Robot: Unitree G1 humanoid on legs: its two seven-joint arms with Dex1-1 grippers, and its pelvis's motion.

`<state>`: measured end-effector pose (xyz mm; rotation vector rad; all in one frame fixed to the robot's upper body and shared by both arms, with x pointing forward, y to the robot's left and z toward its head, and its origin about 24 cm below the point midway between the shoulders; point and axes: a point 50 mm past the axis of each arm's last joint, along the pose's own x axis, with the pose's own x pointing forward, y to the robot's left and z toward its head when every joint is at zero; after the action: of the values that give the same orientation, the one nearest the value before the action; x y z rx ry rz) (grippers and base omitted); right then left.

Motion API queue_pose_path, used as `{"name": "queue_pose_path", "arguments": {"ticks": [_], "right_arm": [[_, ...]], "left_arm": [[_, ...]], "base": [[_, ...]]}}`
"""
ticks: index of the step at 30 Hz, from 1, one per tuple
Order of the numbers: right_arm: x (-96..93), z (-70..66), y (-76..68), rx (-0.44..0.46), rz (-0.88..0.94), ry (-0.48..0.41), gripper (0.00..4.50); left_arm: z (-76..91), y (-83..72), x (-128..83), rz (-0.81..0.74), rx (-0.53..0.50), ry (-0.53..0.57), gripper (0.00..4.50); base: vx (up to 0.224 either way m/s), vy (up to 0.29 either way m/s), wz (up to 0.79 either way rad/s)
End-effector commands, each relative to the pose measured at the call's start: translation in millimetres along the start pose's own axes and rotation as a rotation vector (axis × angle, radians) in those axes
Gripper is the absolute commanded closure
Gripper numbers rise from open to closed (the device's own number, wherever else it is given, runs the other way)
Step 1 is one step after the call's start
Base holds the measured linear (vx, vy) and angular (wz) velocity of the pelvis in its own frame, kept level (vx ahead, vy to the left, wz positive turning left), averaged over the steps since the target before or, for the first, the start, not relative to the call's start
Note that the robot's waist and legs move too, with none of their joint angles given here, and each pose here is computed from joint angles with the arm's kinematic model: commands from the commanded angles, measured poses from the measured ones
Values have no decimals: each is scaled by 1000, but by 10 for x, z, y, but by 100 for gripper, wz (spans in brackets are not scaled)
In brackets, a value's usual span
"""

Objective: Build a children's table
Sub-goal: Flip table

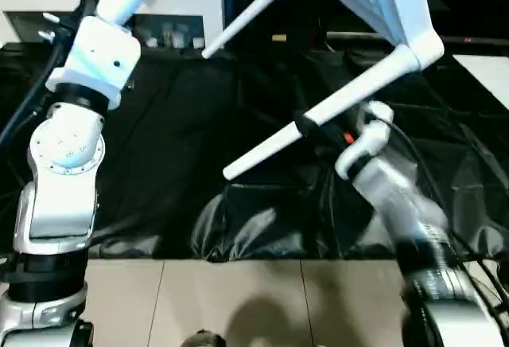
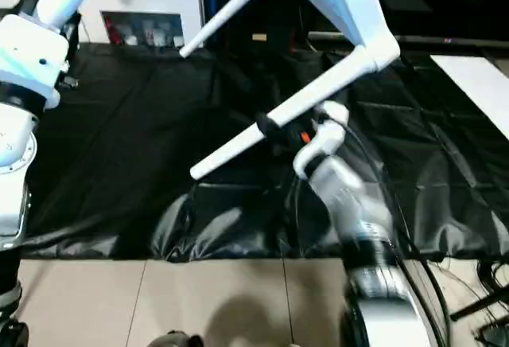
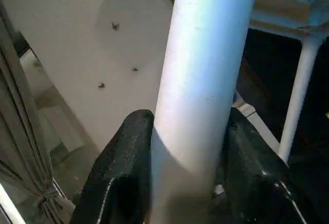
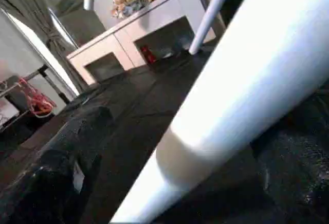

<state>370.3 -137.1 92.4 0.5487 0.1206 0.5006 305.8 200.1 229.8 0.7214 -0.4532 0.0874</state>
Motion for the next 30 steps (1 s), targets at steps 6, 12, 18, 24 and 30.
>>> {"name": "queue_pose_path", "arguments": {"ticks": [6, 12, 18, 24, 30], "right_arm": [[101, 96, -69, 61, -17, -43, 74], [179, 131, 26, 137, 87, -81, 126], [236, 225, 106, 129, 167, -116, 180], [256, 329, 189, 90, 245, -141, 227], [259, 400, 221, 45, 280, -149, 276]], "left_arm": [[-214, -262, -105, -145, -64, 123, 281], [-226, -236, -142, -150, -61, 135, 283], [-235, -232, -155, -157, -61, 146, 286], [-249, -229, -160, -156, -63, 157, 288], [-255, -232, -158, -155, -64, 161, 291]], "base": [[0, 0, 0], [29, 14, -9], [0, 0, 0], [0, 0, 0], [0, 0, 0]]}}
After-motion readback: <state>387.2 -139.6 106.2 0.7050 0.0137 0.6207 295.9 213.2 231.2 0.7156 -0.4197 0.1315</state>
